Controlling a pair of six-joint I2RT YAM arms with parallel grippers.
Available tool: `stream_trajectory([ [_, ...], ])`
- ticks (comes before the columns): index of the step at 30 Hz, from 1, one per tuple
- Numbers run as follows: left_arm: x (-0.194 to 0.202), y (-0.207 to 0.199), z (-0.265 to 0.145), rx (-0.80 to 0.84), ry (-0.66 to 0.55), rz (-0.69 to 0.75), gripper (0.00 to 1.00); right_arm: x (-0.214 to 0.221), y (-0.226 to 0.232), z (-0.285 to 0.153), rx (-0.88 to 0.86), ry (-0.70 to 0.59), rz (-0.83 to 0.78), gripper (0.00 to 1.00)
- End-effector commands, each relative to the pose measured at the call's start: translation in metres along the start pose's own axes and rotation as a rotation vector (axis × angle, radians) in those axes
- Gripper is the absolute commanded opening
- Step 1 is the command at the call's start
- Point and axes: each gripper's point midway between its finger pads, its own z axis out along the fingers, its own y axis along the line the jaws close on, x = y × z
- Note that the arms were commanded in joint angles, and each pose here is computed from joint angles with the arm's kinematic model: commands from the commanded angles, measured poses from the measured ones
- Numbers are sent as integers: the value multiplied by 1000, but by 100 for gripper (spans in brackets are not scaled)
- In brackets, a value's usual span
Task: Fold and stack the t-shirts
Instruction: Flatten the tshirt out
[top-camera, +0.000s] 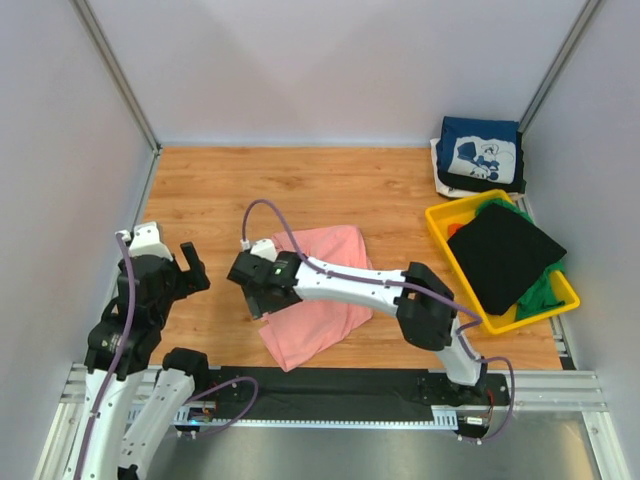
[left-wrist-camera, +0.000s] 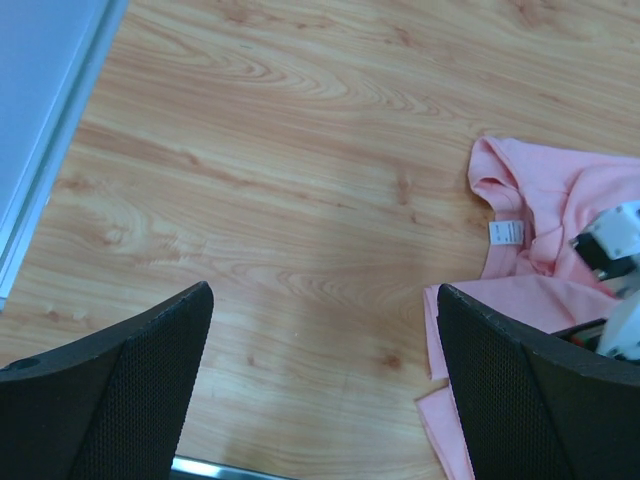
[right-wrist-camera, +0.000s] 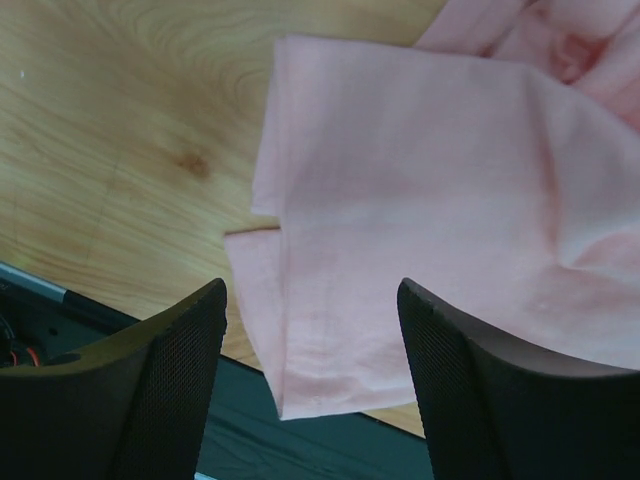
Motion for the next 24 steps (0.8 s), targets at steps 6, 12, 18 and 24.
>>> stream_trajectory([
  [6,-12,17,-12,-75,-75,-51,99,-15,39,8,-17,-25,-35,63],
  [12,-16,26,-18,-109,-105,-73,99,5,53,29,-23,39,-67,60],
  [18,-19,35,-27,-142,-150,-107,98,15,57,48,-16,60,-88,58],
  [24,-18,34,-26,-142,-145,-104,98,32,55,64,-15,105,-106,56],
])
